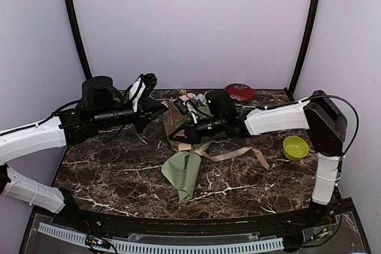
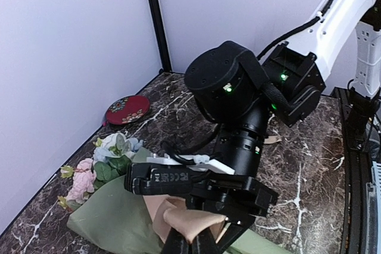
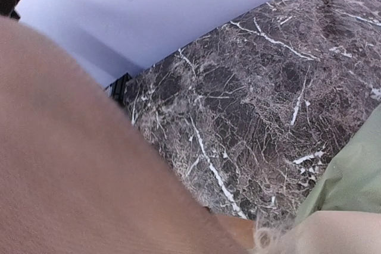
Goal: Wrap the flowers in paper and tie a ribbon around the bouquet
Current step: Cross the half-tied ribbon over the folded bouquet.
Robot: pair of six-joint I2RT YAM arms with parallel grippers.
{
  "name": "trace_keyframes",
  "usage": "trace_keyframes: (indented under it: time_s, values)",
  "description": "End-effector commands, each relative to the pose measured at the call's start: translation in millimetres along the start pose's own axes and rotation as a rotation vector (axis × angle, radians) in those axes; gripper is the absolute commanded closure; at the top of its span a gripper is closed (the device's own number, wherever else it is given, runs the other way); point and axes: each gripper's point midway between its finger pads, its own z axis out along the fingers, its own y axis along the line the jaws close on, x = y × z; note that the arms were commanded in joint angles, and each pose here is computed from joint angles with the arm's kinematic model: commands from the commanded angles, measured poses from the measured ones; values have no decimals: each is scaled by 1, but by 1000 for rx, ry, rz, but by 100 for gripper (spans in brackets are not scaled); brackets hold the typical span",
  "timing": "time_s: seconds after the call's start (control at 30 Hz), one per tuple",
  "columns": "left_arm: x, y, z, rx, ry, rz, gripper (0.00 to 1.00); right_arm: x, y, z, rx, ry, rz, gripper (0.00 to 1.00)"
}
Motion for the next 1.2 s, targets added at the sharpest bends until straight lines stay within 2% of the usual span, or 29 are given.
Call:
trace_keyframes:
  time_s: [0.0,0.13,0.27,0.43,0.5,0.53,0.63,0.67,0.77,0.93,1.03,1.17]
  values:
    - [-14,20,1,-106,-4,-1,100,-20,9,3,-37,-62,-23,100]
    - [21,50,7,-243,113,-55,100,-19,20,-5,-58,-54,-30,100]
    - [94,90,7,-359,265,-232,100,-14,34,-17,-82,-47,-40,100]
    - [169,76,11,-338,377,-298,100,-6,46,-25,-115,-8,-46,100]
    - [182,63,12,-303,387,-315,92,-2,47,-27,-113,14,-44,100]
    - [186,57,11,-288,387,-310,84,1,47,-27,-110,29,-29,100]
    - [183,36,10,-237,365,-219,46,5,47,-26,-113,61,-55,100]
    - [181,27,10,-218,355,-174,42,6,46,-26,-112,67,-56,100]
    - [173,10,6,-151,287,-69,38,8,46,-26,-112,78,-64,100]
    - [135,-21,5,19,40,41,19,8,45,-27,-104,83,-65,100]
    - [126,-25,19,69,-7,50,18,10,44,-27,-99,85,-63,100]
    - [127,-36,41,171,-31,-22,19,11,44,-28,-94,85,-60,100]
